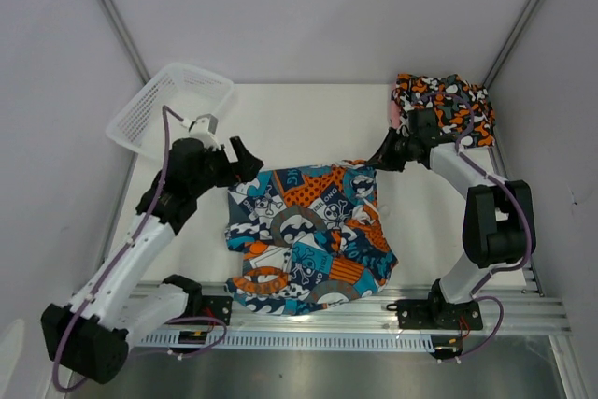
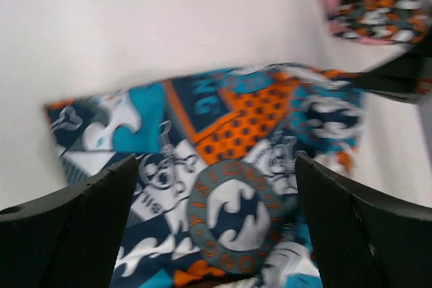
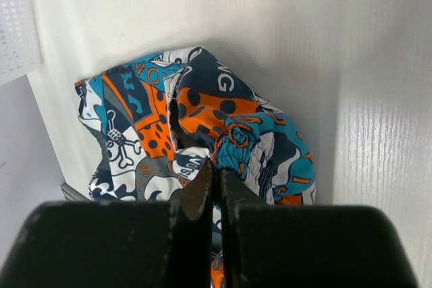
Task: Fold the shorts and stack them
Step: Flatten the shorts out
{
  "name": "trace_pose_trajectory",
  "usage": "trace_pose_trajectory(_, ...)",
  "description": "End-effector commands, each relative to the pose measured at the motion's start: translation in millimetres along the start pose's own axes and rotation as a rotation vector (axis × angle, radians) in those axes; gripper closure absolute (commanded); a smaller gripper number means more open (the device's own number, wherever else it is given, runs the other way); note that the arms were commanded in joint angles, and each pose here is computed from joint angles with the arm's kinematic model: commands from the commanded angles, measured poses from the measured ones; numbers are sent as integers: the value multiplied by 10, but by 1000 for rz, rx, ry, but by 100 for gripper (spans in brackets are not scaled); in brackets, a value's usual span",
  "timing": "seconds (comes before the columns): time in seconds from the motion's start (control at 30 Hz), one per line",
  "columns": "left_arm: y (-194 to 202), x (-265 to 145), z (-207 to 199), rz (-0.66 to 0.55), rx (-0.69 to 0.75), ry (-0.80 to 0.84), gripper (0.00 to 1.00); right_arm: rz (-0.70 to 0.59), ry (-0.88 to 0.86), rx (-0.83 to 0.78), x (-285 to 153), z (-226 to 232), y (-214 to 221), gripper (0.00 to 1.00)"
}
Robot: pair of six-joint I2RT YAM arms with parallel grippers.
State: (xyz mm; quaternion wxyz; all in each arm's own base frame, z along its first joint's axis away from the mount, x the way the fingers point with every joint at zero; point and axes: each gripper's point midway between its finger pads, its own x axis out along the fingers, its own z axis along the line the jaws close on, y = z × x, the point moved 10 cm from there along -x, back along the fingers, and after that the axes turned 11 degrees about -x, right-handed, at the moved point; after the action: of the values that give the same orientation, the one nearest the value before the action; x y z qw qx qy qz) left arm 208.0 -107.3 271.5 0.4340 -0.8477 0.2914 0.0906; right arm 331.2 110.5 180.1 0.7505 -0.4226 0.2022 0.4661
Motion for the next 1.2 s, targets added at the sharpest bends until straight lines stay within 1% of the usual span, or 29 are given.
trace_pose_trajectory(0.0, 148, 280, 547, 42, -166, -172, 1, -53, -4, -81, -204, 118, -148, 100)
trace_pose_trajectory(0.07, 203, 353, 713, 66, -232, -175, 1, -46, -5, -84, -207, 109, -136, 100)
trace_pose_trajectory(0.13, 205, 429, 893, 57, -282, -218, 1, -40, -12, -91, -200, 104, -125, 100)
trace_pose_trajectory(0.27, 212, 550, 1093, 43, -335, -277, 5, -29, -28, -98, -167, 83, -96, 100)
trace_pose_trajectory(0.4, 131, 716, 1240, 14, -371, -271, 6, -24, -47, -109, -153, 81, -84, 100)
trace_pose_trajectory(0.43, 193, 788, 1317, 48, -388, -294, 8, -23, -55, -108, -156, 81, -80, 100)
trace_pose_trajectory(0.47, 101, 843, 1301, 39, -386, -287, 9, -26, -59, -109, -158, 90, -78, 100)
trace_pose_trajectory(0.5, 99, 888, 1320, 48, -388, -289, 11, -27, -64, -111, -168, 96, -73, 100)
trace_pose_trajectory(0.53, 145, 959, 1396, 73, -397, -319, 15, -30, -72, -114, -179, 107, -74, 100)
trace_pose_trajectory(0.6, 102, 1032, 1429, 76, -400, -329, 22, -35, -75, -115, -194, 117, -75, 100)
trace_pose_trajectory(0.63, 78, 1083, 1435, 67, -399, -307, 23, -38, -77, -117, -205, 126, -82, 100)
trace_pose_trajectory(0.7, 118, 1179, 1487, 89, -412, -298, 26, -37, -81, -118, -208, 129, -77, 100)
trace_pose_trajectory(0.77, 138, 1251, 1516, 99, -429, -285, 27, -39, -89, -120, -209, 142, -83, 100)
trace_pose_trajectory(0.83, 170, 1287, 1542, 106, -444, -283, 30, -39, -95, -117, -212, 144, -85, 100)
trace_pose_trajectory(0.87, 184, 1326, 1565, 111, -447, -279, 33, -38, -96, -115, -210, 143, -83, 100)
trace_pose_trajectory(0.9, 201, 1346, 1577, 117, -452, -275, 39, -39, -98, -118, -212, 147, -86, 100)
trace_pose_trajectory(0.93, 216, 1364, 1573, 128, -467, -258, 41, -37, -98, -116, -208, 145, -85, 100)
trace_pose_trajectory(0.97, 188, 1368, 1673, 111, -488, -262, 41, -38, -100, -118, -213, 148, -86, 100)
trace_pose_trajectory(1.07, 199, 1400, 1711, 103, -508, -249, 44, -38, -108, -117, -203, 149, -87, 100)
trace_pose_trajectory(1.1, 212, 1418, 1736, 103, -515, -255, 48, -33, -111, -115, -198, 146, -80, 100)
trace_pose_trajectory(1.17, 205, 1436, 1761, 80, -511, -268, 49, -33, -112, -115, -203, 149, -78, 100)
